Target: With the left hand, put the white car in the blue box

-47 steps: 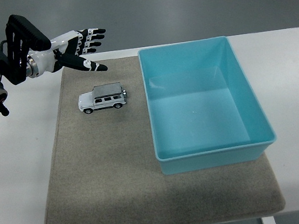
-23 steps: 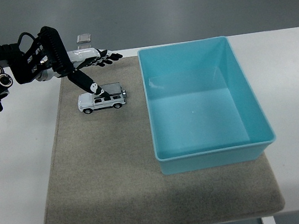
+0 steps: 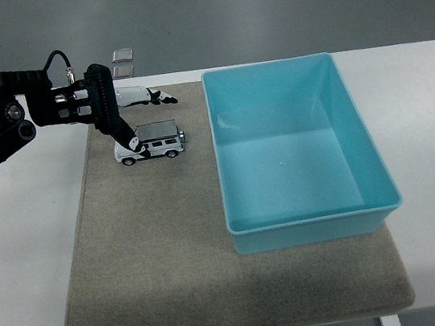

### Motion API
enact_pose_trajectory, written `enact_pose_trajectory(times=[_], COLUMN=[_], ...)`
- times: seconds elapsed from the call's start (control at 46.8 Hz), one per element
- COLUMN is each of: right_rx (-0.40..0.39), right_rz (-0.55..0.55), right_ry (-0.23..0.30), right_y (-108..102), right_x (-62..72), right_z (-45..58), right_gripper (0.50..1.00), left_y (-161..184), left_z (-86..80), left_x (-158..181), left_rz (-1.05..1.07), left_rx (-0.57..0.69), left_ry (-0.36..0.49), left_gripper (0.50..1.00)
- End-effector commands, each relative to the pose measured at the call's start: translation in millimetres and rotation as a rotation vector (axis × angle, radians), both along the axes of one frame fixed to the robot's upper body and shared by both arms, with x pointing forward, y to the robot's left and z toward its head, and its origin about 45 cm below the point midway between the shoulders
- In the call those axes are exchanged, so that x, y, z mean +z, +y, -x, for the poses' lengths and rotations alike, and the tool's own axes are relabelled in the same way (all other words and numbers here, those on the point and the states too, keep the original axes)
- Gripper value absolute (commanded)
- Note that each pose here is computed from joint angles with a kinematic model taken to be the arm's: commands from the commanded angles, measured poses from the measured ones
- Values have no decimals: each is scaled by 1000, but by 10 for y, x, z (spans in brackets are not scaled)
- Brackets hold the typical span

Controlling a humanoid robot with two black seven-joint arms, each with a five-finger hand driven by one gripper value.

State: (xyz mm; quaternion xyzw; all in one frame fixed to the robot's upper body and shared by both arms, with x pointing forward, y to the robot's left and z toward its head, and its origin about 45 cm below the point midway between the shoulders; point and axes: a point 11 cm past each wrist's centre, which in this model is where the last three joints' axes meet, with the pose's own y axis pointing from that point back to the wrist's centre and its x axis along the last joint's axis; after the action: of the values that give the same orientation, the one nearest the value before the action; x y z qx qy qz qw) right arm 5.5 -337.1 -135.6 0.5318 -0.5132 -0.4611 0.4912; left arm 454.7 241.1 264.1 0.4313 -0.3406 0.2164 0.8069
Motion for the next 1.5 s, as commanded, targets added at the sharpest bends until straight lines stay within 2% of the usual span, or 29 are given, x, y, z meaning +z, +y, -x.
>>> enact_pose_trajectory(times=[0.0, 0.385, 0.62, 0.791, 1.474], right_rx=[1, -1, -1, 1, 1], right_rz=[0, 0, 0, -1, 0], right_ry=[0, 0, 0, 0, 0], right_y=[-1, -1, -1, 4, -1], right_x=[0, 0, 0, 0, 0], right_z=[1, 0, 0, 1, 1], right_gripper=[936, 936, 936, 936, 936], left_y=[-13, -148, -110, -98, -231], left_z=[-10, -39, -65, -111, -103], left_x=[-25, -108, -111, -55, -112], left_rz=[-11, -68, -96, -92, -215], left_rx=[12, 58, 96, 121, 40], left_ry=[-4, 2, -6, -47, -114], left_gripper=[996, 996, 994, 990, 981])
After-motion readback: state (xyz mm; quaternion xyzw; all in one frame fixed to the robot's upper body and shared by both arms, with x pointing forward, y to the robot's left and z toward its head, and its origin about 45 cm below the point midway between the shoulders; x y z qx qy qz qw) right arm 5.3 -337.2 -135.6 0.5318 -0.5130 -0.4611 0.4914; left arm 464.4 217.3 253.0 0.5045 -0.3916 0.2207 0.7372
